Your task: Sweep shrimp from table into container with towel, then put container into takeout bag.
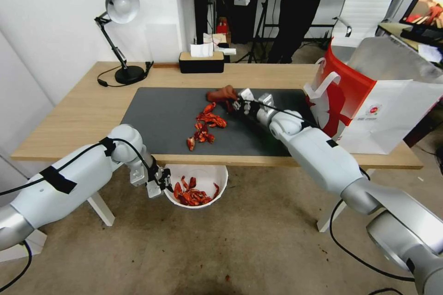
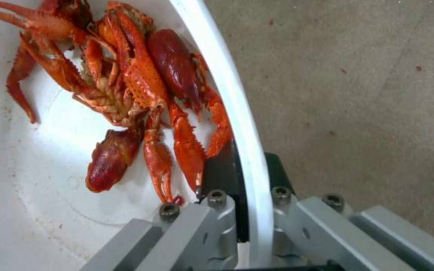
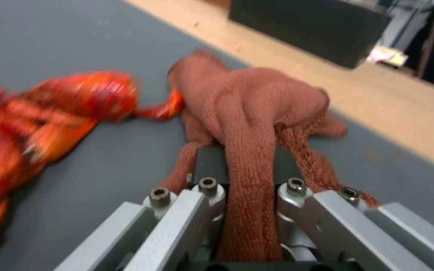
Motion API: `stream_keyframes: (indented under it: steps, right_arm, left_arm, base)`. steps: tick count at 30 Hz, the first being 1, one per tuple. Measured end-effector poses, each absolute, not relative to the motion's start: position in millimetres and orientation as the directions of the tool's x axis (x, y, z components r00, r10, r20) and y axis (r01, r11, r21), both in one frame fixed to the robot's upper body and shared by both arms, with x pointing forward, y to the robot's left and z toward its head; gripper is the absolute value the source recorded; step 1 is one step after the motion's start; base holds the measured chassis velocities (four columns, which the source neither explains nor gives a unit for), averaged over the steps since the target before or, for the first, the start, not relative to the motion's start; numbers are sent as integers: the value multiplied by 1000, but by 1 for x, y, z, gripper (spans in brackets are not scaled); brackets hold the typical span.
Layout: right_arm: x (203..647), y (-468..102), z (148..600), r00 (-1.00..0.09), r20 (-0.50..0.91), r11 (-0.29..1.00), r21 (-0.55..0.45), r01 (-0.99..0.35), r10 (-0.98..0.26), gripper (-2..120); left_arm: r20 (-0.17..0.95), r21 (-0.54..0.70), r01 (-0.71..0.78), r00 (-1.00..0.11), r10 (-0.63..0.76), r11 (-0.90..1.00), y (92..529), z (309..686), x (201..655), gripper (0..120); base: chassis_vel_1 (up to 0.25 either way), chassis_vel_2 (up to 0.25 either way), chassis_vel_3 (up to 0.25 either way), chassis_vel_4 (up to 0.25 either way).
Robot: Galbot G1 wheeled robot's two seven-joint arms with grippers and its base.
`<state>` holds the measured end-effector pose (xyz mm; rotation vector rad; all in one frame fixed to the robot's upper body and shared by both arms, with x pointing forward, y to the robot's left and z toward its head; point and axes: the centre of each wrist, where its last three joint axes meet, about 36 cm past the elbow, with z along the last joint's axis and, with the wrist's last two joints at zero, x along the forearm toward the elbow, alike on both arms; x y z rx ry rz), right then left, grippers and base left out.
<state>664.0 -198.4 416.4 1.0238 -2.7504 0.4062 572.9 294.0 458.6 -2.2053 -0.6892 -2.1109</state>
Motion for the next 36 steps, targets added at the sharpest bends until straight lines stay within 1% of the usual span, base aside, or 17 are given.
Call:
stream_keyframes:
  steps: [7,16,29,36]
  right_arm:
    - [660,-202,405,-713,270,698,-166,-697,-647,5]
    - [644,-209,399,-653,263,640,-148,-754,-710,5]
    - [627,-215,398,-607,265,589,-151,-794,-749,5]
    - [611,-207,396,-569,263,550,-148,-822,-780,5]
  left_arm:
    - [953,290,319,-5,304,-902,293,457,573,0]
    - [953,287,323,-5,302,-902,298,459,574,0]
    - [954,285,332,-10,299,-899,305,460,573,0]
    - [955,283,340,-14,297,-897,310,461,573,0]
  base:
    - [0,0,0,0]
    - [0,0,0,0]
    - [0,0,0,0]
    - [0,0,0,0]
